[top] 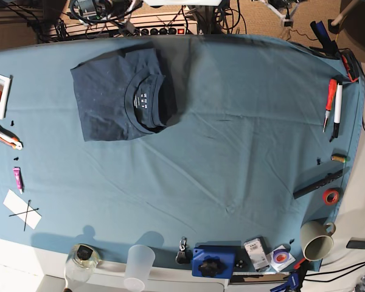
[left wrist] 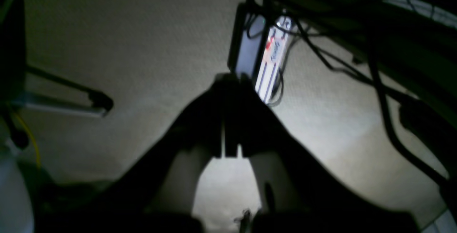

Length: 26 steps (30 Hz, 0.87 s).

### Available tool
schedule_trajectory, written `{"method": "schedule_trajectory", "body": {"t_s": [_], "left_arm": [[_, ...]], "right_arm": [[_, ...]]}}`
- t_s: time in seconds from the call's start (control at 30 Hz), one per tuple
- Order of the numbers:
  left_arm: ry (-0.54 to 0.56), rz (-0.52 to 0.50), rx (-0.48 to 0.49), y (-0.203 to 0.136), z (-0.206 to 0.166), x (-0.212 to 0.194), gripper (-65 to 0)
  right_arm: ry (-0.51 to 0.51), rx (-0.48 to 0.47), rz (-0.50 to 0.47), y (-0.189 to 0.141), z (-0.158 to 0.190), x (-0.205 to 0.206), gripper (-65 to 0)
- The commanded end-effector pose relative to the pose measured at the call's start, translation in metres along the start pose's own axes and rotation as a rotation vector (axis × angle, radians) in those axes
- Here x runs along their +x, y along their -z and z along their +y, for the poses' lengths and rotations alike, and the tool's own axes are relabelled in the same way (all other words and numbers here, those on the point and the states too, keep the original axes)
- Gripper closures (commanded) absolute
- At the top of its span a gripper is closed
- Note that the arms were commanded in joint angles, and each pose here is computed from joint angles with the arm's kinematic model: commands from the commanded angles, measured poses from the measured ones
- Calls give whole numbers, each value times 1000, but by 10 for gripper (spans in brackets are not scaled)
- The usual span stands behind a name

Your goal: Fold the T-shirt properly

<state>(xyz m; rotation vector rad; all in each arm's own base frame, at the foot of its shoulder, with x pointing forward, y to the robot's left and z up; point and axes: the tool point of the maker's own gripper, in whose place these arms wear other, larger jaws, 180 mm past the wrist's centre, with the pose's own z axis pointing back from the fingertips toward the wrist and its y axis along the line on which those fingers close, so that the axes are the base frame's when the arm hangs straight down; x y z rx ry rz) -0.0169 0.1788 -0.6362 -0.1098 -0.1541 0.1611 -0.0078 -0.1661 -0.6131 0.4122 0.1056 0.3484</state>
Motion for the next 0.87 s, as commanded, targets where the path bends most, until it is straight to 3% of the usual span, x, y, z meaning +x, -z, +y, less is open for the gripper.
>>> {"method": "schedule_trajectory", "body": {"t_s": [0.0,0.13,0.33,0.83], "left_arm": [[4,-18,1,0,2,-2,0],[-9,-104,7,3,2,0,0],[-15,-114,2,5,-1,0,0],[-12,-140,-6,4,-3,10,0]], "right_arm": [[-11,-19,-11,-1,-6,-1,0],[-2,-165,-111,2,-31,13,0],[8,-303,-141,-4,-56,15,0],[11,-317,-128,-6,-60,18,0]]}}
